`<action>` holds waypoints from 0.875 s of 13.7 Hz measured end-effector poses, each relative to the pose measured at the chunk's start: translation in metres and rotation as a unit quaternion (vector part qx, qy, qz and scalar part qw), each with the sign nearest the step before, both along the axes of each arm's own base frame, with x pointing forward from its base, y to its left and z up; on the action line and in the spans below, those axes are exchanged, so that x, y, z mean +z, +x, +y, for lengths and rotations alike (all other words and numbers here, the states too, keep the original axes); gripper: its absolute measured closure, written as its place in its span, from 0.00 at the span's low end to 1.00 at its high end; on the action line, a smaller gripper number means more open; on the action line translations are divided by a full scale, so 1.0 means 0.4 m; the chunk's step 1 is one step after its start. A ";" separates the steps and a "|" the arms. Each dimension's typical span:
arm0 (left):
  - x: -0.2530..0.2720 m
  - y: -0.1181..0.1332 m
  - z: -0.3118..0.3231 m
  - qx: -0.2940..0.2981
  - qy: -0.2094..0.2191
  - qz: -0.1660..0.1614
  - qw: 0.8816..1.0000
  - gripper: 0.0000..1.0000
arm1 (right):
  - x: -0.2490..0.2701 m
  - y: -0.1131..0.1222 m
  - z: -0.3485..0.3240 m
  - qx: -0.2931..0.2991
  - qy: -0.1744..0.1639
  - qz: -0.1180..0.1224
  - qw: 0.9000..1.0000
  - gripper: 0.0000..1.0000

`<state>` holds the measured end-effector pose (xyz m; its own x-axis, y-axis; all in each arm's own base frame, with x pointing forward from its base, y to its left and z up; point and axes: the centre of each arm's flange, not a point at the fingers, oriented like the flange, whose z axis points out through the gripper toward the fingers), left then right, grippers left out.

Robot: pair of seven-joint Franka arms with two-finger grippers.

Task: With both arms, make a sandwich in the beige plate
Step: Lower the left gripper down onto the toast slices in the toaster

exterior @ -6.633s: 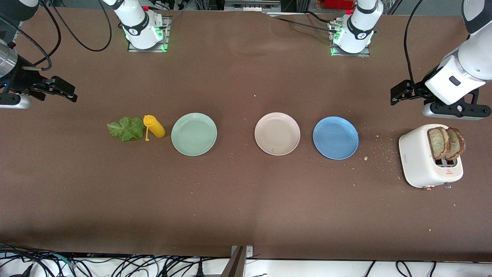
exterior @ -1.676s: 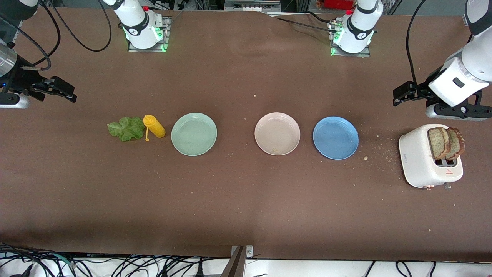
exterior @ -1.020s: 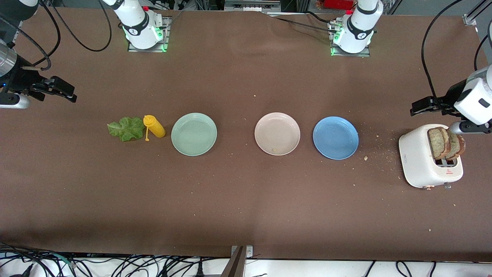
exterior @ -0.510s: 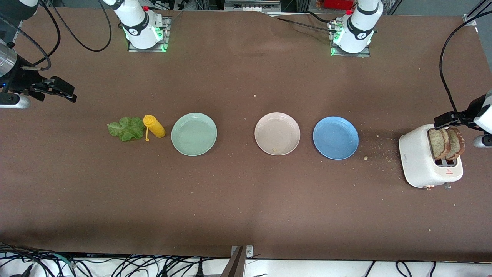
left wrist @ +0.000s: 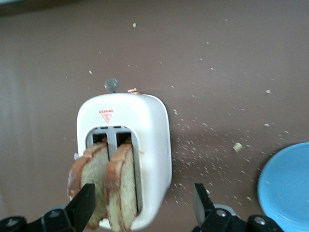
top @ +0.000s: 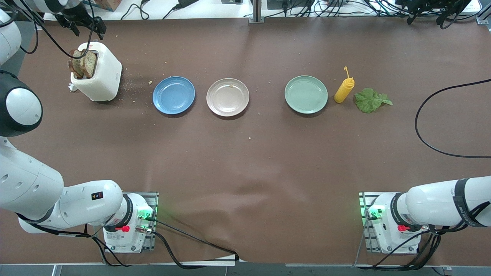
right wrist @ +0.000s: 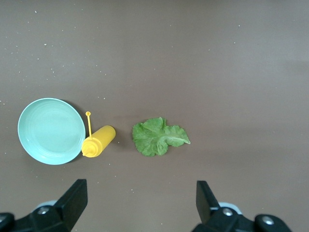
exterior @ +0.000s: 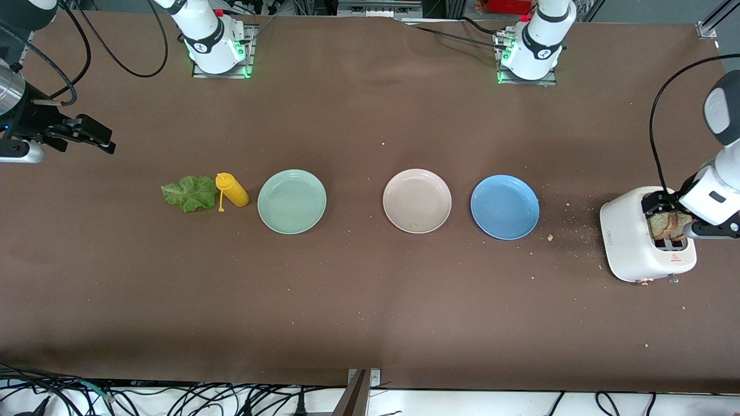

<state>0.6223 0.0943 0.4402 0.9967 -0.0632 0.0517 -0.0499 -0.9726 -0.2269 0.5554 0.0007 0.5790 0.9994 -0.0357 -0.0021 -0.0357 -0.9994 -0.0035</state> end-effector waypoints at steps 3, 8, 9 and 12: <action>-0.057 -0.034 0.054 0.001 0.008 -0.010 1.000 0.11 | 0.000 0.000 0.000 0.000 0.000 0.000 1.000 0.00; -0.148 -0.086 0.112 0.010 0.001 -0.015 1.000 0.21 | 0.000 0.000 0.000 0.000 0.000 0.000 1.000 0.00; -0.164 -0.094 0.113 0.010 0.000 -0.010 1.000 0.31 | 0.000 0.000 0.000 0.000 0.000 0.000 1.000 0.00; -0.187 -0.107 0.115 0.012 -0.003 0.000 1.000 0.67 | 0.000 0.000 0.000 0.000 0.000 0.000 1.000 0.00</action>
